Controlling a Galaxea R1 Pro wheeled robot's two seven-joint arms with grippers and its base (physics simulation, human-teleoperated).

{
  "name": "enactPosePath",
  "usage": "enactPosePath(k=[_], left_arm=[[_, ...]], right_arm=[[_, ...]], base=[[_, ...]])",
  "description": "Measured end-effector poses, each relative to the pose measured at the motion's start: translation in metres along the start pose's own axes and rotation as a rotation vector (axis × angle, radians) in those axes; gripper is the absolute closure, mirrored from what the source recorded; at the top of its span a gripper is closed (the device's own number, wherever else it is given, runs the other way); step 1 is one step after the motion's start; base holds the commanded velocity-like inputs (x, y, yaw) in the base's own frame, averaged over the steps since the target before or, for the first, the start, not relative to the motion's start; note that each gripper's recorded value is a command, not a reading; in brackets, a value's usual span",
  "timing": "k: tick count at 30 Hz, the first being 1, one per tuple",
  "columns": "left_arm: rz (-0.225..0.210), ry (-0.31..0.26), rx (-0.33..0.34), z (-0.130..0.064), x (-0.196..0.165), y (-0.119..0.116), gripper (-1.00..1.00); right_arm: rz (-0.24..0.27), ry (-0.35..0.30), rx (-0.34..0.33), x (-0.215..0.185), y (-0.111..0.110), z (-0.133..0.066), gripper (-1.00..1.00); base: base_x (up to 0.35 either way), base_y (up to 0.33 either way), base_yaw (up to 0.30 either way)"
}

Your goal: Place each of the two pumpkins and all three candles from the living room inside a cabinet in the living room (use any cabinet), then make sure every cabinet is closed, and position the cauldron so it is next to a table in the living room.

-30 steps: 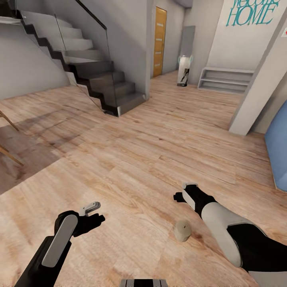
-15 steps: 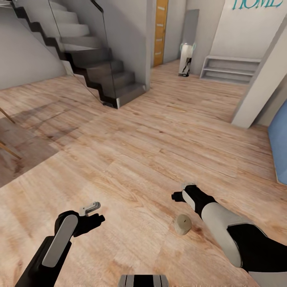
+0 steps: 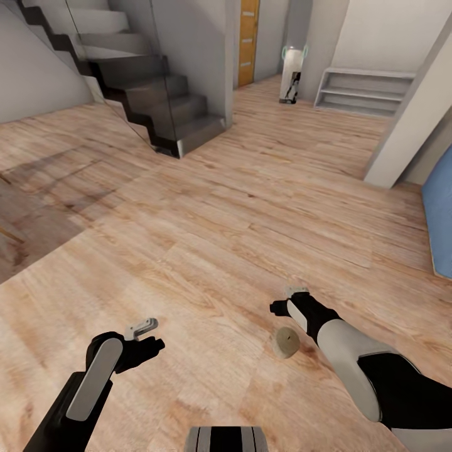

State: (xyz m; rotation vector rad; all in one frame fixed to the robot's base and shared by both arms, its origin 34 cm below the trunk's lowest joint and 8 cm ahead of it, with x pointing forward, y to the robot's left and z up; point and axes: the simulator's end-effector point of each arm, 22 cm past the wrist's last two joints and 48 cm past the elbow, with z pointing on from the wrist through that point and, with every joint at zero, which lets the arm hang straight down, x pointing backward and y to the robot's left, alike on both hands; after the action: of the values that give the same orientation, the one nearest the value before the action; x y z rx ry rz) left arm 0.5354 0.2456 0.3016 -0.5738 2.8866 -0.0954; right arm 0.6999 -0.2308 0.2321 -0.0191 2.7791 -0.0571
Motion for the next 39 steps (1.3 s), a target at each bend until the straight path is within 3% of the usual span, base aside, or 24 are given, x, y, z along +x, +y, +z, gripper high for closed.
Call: enactPosePath(k=[29,39], left_arm=[[-0.002,0.109,-0.049,0.048,0.034,0.016,-1.0],[-0.003,0.11,-0.044,0.048,0.034,0.015,-1.0]], right_arm=[[0.003,0.122,-0.004,0.063,0.003,0.057,-1.0],[0.004,0.123,-0.005,0.064,0.004,0.057,-1.0]], base=[[0.0,0.0,-0.048],[0.0,0.0,-0.02]])
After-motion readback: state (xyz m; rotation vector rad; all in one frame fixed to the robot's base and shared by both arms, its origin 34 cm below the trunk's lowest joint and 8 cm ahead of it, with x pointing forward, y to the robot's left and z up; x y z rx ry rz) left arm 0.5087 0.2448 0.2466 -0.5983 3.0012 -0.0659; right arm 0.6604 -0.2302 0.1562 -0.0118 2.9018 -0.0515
